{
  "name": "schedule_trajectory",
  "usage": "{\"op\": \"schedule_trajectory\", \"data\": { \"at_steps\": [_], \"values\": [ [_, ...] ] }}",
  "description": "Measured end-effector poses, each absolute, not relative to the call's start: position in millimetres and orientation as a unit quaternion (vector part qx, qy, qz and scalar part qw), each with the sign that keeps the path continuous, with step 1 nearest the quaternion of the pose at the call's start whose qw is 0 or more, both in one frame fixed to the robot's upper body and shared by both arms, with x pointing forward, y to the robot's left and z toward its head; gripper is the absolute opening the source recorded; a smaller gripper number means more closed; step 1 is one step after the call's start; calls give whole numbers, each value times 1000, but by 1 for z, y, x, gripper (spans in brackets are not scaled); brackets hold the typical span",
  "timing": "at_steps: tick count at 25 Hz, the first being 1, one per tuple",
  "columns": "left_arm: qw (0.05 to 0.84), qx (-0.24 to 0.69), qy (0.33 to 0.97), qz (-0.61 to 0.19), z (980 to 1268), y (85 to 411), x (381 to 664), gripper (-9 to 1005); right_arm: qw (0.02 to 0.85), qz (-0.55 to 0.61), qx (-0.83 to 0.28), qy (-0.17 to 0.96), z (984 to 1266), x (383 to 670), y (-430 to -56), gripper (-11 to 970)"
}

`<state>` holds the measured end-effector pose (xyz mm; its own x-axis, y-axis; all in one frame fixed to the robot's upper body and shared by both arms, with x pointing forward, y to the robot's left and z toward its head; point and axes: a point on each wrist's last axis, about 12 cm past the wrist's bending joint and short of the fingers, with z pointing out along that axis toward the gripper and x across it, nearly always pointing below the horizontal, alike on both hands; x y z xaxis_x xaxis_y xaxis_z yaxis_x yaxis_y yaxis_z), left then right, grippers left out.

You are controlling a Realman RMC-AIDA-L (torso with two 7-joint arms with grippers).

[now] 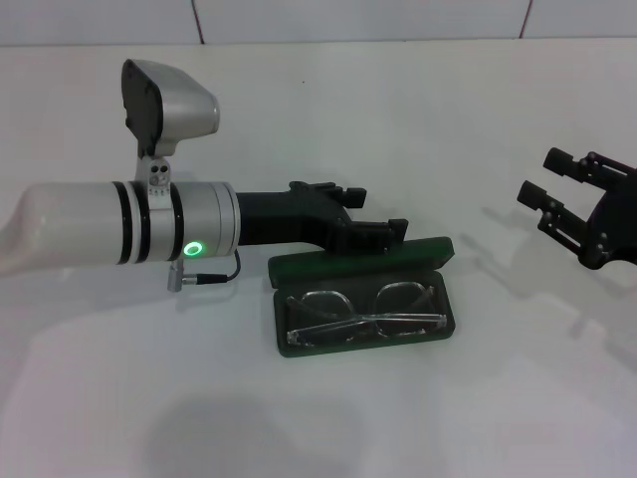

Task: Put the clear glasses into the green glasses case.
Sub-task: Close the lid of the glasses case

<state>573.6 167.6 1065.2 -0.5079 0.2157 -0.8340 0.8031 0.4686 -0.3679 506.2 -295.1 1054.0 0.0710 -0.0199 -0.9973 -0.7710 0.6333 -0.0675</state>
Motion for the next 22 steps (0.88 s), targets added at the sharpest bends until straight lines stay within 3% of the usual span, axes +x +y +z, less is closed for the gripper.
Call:
{"op": "schedule_trajectory", "data": {
  "at_steps": [22],
  "values": [
    [339, 394, 768, -374, 1049, 163, 556, 847, 653, 277, -314, 631, 1050, 506, -297, 480]
  ]
}}
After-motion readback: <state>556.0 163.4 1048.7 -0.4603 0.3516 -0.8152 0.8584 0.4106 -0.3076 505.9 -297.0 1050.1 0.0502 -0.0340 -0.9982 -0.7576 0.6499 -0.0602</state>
